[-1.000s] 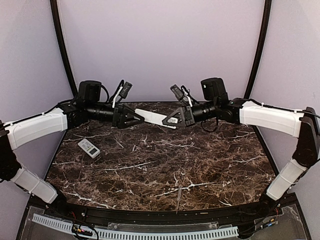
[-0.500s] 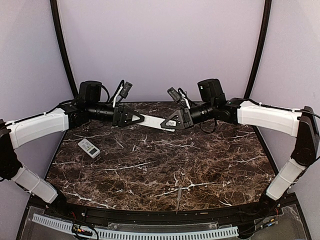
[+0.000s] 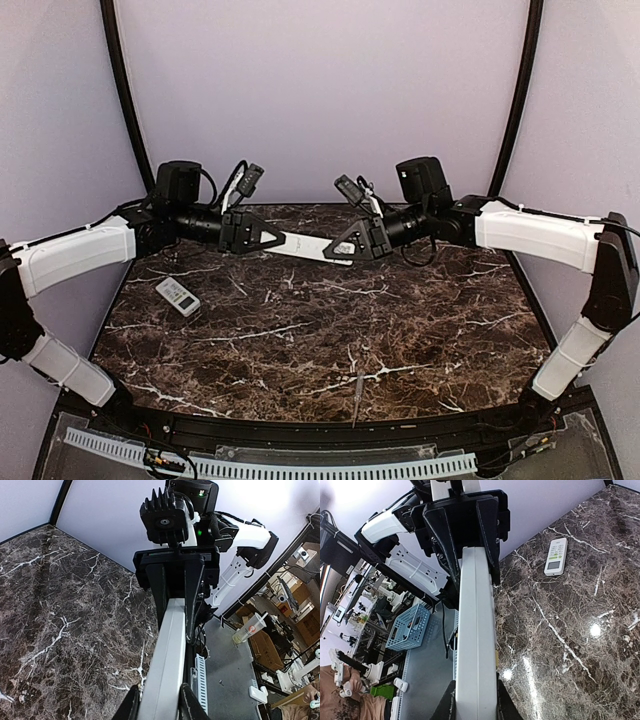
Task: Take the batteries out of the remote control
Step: Remove the battery cover from the remote control.
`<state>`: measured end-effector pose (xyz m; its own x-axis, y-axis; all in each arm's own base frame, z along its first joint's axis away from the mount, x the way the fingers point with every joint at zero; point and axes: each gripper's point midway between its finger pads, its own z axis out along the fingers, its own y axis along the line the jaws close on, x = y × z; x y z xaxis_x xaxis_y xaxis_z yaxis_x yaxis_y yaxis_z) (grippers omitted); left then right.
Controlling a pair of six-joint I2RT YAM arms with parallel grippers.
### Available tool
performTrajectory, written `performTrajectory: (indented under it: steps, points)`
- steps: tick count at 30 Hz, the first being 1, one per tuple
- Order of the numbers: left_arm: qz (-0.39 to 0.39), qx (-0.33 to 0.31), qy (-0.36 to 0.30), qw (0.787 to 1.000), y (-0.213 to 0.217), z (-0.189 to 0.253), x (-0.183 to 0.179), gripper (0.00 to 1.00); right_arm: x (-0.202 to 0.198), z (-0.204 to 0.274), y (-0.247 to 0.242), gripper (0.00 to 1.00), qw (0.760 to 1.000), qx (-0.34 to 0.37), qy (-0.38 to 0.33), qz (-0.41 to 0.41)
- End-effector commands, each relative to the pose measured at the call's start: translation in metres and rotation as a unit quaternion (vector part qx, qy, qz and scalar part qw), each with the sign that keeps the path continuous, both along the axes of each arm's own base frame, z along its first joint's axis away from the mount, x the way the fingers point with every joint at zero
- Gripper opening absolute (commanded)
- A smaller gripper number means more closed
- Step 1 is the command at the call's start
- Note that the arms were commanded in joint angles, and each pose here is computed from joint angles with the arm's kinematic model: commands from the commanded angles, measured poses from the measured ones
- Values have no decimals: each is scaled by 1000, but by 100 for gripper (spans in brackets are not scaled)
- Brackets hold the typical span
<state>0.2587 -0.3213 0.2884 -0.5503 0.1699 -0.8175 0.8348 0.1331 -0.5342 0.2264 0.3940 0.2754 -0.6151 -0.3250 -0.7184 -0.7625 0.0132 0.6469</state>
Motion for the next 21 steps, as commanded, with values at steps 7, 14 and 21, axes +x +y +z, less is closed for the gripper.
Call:
performTrajectory:
  steps: [7, 14, 21]
  points:
    - [-9, 10, -7, 1000, 0, -3, -7, 18, -5, 32, 0, 0, 999, 33, -11, 6]
    - [1, 13, 1, 1000, 0, -5, -3, 53, -3, 31, 1, 0, 999, 34, -9, 4]
    - [27, 19, 1, 999, 8, -5, 7, 74, -4, 30, 0, 0, 999, 34, -8, 4]
